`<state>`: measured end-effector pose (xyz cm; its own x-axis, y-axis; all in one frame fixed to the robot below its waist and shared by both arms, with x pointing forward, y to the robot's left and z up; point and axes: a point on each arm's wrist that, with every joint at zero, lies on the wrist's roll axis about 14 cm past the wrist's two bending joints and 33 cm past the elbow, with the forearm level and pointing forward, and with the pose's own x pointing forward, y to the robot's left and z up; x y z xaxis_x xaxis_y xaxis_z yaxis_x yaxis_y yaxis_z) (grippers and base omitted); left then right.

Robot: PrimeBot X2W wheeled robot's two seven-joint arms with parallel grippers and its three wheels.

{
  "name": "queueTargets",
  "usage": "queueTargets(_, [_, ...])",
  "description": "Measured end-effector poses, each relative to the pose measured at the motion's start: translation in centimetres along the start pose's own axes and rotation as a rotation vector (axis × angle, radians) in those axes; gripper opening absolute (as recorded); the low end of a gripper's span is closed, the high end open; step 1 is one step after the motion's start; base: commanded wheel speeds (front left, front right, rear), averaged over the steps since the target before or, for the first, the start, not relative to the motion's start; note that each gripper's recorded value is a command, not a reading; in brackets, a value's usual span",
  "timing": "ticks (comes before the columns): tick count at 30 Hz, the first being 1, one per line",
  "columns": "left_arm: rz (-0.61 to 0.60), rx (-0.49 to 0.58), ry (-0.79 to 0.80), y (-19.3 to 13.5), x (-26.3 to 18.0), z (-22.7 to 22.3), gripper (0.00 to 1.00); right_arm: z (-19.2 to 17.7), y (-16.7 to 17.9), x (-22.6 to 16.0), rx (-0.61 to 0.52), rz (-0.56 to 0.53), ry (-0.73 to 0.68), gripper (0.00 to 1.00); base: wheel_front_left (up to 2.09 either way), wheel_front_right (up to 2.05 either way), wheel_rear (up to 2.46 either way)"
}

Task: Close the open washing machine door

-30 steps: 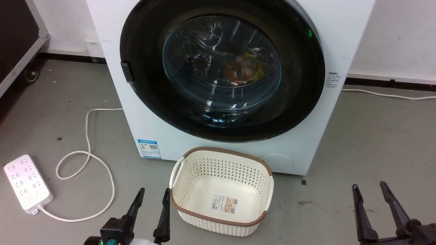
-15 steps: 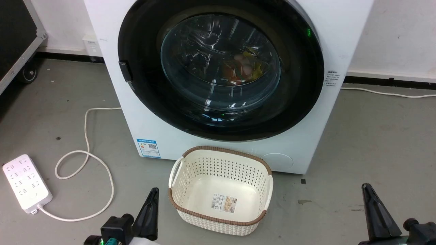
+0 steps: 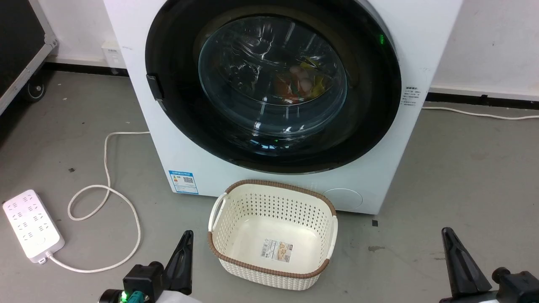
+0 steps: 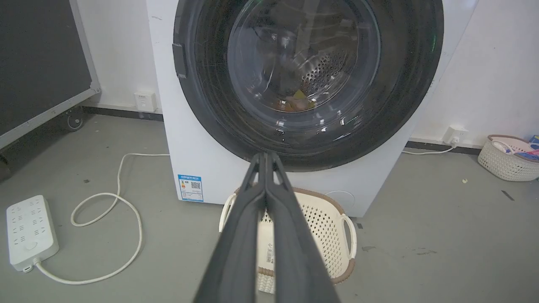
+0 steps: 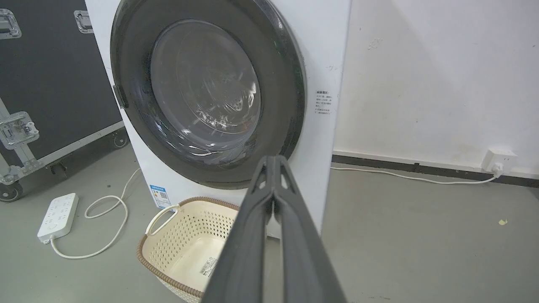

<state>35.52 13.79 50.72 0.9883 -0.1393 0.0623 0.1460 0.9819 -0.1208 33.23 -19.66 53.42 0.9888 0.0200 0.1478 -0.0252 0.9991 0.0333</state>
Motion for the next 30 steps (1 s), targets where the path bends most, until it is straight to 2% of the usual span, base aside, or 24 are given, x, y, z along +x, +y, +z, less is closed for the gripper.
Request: queueTargets(30, [0.035,0.051,0.028,1.0,0.3,0.3,0.0,-0.4,1.0,1.2,-0.017,0.034,0.046,0.0,0.0,0.0,0.0])
